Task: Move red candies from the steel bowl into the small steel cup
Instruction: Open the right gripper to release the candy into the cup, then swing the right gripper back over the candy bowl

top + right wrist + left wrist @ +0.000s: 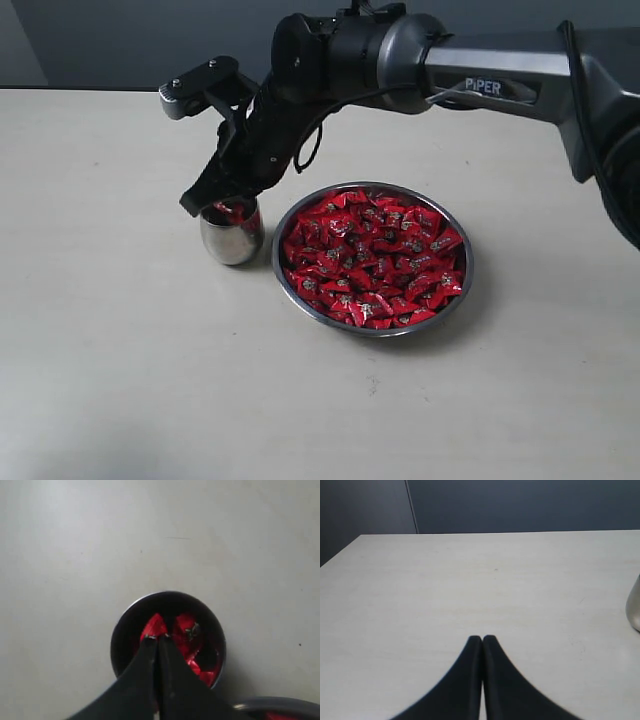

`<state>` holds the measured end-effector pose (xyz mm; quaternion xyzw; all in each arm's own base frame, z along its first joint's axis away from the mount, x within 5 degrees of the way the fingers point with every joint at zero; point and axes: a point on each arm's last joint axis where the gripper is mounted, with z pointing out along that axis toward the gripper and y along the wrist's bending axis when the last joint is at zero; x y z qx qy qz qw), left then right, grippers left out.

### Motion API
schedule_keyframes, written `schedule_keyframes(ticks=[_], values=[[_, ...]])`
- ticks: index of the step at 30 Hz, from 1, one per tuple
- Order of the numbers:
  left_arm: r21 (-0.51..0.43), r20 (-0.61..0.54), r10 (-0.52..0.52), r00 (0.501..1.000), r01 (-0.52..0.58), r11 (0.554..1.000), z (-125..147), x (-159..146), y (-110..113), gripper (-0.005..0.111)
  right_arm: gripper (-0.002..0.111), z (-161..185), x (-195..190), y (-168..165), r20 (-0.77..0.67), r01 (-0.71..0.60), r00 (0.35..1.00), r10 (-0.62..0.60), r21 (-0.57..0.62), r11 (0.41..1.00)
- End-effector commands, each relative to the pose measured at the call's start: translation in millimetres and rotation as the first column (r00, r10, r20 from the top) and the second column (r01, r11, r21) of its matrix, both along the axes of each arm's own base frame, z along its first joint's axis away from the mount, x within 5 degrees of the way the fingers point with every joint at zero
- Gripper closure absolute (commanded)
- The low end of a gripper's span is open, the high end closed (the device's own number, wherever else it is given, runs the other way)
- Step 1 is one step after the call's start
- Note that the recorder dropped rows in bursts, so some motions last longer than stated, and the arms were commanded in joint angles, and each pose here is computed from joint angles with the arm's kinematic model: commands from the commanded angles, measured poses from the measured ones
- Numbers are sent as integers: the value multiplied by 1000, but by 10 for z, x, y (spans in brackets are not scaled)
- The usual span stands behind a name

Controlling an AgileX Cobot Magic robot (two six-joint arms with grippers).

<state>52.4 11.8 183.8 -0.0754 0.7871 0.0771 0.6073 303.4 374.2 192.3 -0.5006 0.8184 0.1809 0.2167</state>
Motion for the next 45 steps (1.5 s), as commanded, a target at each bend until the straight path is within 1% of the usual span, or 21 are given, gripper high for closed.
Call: schedule_keyframes(ticks=[1,4,6,7,8,9,11,13,16,19,22,25,27,32,35,38,40,45], values=[[-5,12,-5,1000,5,1000,-4,1,-4,106,109,52,39,10,46,0,999,-1,18,1000],[-5,12,-5,1000,5,1000,-4,1,-4,106,108,50,42,7,52,-3,999,2,13,1000],[-5,12,-5,1000,5,1000,-4,1,-4,106,99,47,37,3,46,-5,999,4,7,1000],[-5,12,-5,1000,5,1000,-4,1,-4,106,88,44,33,1,42,-6,999,6,3,1000],[-5,12,-5,1000,5,1000,-4,1,-4,106,84,43,32,0,41,-7,999,7,2,1000],[-5,12,-5,1000,5,1000,-4,1,-4,106,76,43,31,0,40,-7,999,7,2,1000],[-5,12,-5,1000,5,1000,-4,1,-4,106,70,42,30,-1,39,-8,999,8,1,1000],[-5,12,-5,1000,5,1000,-4,1,-4,106,70,69,18,-14,36,-13,999,14,-7,1000],[-5,12,-5,1000,5,1000,-4,1,-4,106,70,220,8,-60,79,-27,996,29,-18,999],[-5,12,-5,1000,5,1000,-4,1,-4,106,70,406,39,-141,118,-1,993,1,-6,1000],[-5,12,-5,1000,5,1000,-4,1,-4,106,70,615,97,-280,116,52,992,-55,31,998],[-5,12,-5,1000,5,1000,-4,1,-4,106,70,906,214,-558,108,118,986,-127,83,990],[-5,12,-5,1000,5,1000,-4,1,-4,106,70,1034,288,-738,110,154,980,-164,92,984],[-5,12,-5,1000,5,1000,-4,1,-4,106,70,1193,417,-1179,67,249,964,-259,126,960],[-5,12,-5,1000,5,1000,-4,1,-4,106,70,1135,415,-1415,68,301,948,-312,136,944],[-5,12,-5,1000,5,1000,-4,1,-4,106,70,967,351,-1639,76,363,924,-375,138,921],[-5,12,-5,1000,5,1000,-4,1,-4,106,70,806,287,-1762,60,403,909,-413,131,906],[-5,12,-5,1000,5,1000,-4,1,-4,106,70,261,54,-1934,56,426,902,-429,57,903]])
